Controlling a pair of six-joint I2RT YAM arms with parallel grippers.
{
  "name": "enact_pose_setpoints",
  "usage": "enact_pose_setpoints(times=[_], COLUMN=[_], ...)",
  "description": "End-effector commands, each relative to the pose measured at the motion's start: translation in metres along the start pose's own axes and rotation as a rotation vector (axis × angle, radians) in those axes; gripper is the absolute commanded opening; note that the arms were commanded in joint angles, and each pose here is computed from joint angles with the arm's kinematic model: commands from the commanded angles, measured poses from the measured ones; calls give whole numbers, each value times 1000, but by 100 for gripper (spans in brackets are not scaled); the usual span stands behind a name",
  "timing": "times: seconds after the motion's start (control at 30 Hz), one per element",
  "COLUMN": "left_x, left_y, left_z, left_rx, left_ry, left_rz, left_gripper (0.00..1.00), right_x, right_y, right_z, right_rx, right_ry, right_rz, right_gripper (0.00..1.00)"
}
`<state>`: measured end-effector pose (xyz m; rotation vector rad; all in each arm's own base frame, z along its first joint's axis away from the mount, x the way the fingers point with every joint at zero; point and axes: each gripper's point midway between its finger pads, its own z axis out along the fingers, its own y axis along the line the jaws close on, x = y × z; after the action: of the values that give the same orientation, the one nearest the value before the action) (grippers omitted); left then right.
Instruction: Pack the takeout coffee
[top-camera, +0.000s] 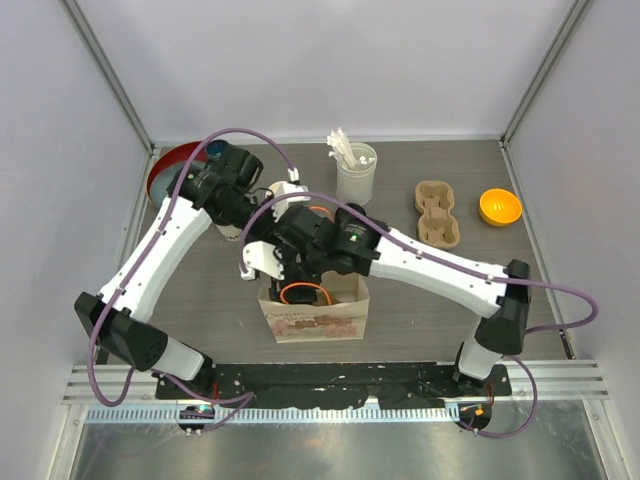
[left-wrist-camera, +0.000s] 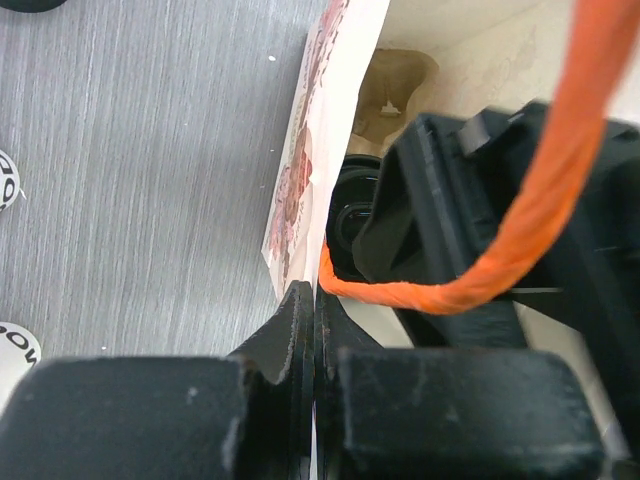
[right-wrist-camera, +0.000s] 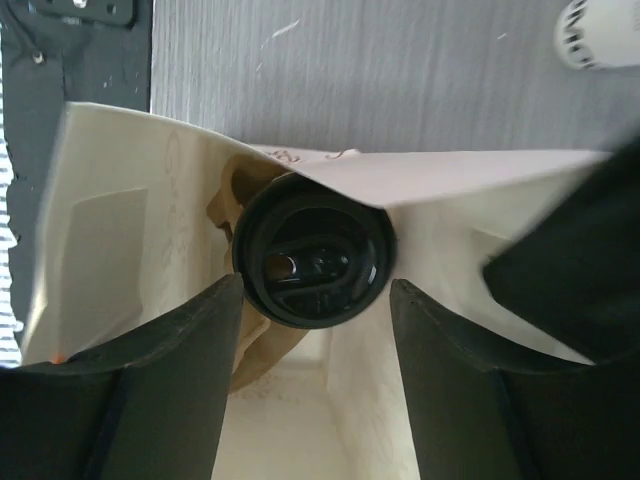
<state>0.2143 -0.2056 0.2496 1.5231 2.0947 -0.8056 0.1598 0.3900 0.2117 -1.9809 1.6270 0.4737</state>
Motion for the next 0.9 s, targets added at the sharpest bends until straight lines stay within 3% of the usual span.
enact_pose_setpoints(times=[0.0, 0.1, 0.13, 0.17, 0.87], left_x=[21, 21, 21, 22, 18], left_y=[-34, -35, -34, -34, -29], left_z=[-12, -12, -12, -12, -13], left_rx=[94, 94, 91, 90, 58], left_ry=[89, 88, 89, 92, 82], left_rz=[-95, -96, -93, -95, -89], left_gripper=[0, 0, 0, 0, 0], right_x=[-43, -49, -51, -53, -84], right_y=[-12, -14, -14, -15, -21], right_z=[-39, -51, -54, -58, -169], right_rx=[101, 131, 137, 145, 315], right_ry=[-214, -254, -268, -283, -646], right_rz=[-24, -25, -26, -28, 85], right_gripper=[67, 68, 75, 76, 79])
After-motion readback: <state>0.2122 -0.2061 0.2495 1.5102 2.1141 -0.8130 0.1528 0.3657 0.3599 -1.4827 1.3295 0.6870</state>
